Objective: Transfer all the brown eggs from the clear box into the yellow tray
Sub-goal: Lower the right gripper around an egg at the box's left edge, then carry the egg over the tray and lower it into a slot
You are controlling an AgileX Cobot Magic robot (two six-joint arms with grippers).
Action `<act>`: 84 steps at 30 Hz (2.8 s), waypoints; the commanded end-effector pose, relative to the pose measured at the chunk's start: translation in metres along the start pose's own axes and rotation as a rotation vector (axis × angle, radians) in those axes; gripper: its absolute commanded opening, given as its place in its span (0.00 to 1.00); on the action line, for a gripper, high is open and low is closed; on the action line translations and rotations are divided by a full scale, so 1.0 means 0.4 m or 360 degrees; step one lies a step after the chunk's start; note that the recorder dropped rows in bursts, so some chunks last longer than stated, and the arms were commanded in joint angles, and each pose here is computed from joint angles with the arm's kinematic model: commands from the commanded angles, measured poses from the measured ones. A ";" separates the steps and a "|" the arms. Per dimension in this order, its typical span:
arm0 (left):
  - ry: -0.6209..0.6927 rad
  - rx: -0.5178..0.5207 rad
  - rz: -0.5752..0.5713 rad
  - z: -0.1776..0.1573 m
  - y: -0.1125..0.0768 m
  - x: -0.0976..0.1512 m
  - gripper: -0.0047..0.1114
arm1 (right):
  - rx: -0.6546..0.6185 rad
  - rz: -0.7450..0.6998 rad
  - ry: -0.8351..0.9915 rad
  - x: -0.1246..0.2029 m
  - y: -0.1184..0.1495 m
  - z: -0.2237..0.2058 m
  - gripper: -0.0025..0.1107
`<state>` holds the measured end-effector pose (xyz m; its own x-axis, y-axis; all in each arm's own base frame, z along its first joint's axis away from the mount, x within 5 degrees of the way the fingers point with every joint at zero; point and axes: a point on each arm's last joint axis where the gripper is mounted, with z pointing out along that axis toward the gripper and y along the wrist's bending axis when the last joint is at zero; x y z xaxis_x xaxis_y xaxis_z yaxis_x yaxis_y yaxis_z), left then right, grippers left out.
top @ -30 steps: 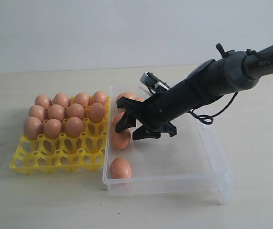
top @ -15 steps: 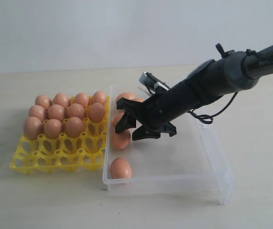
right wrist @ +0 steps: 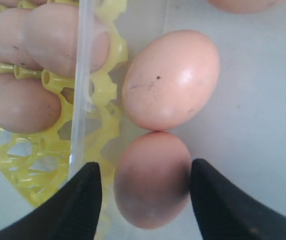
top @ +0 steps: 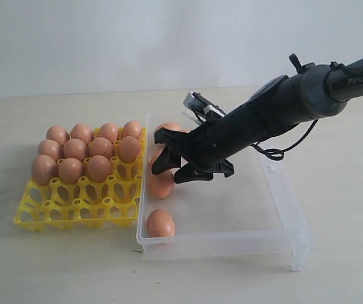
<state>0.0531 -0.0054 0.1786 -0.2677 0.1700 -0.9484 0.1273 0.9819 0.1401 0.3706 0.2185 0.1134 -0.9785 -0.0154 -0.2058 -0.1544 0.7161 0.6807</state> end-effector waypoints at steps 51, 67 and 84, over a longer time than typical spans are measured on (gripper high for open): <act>-0.0026 0.0003 -0.0001 -0.002 0.000 -0.005 0.04 | 0.0455 -0.1378 -0.0668 0.082 0.296 0.064 0.02; -0.0026 0.0003 -0.0001 -0.002 0.000 -0.005 0.04 | 0.0489 -0.1171 -0.0653 0.063 0.232 0.095 0.02; -0.0026 0.0003 -0.0001 -0.002 0.000 -0.005 0.04 | 0.0447 -0.0967 -0.0715 0.045 0.215 0.141 0.02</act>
<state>0.0531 -0.0054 0.1786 -0.2677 0.1700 -0.9484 0.1273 0.9819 0.1401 0.3433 0.3177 0.1245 -0.5896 -0.2356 -0.7726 -0.5457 0.8214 0.1659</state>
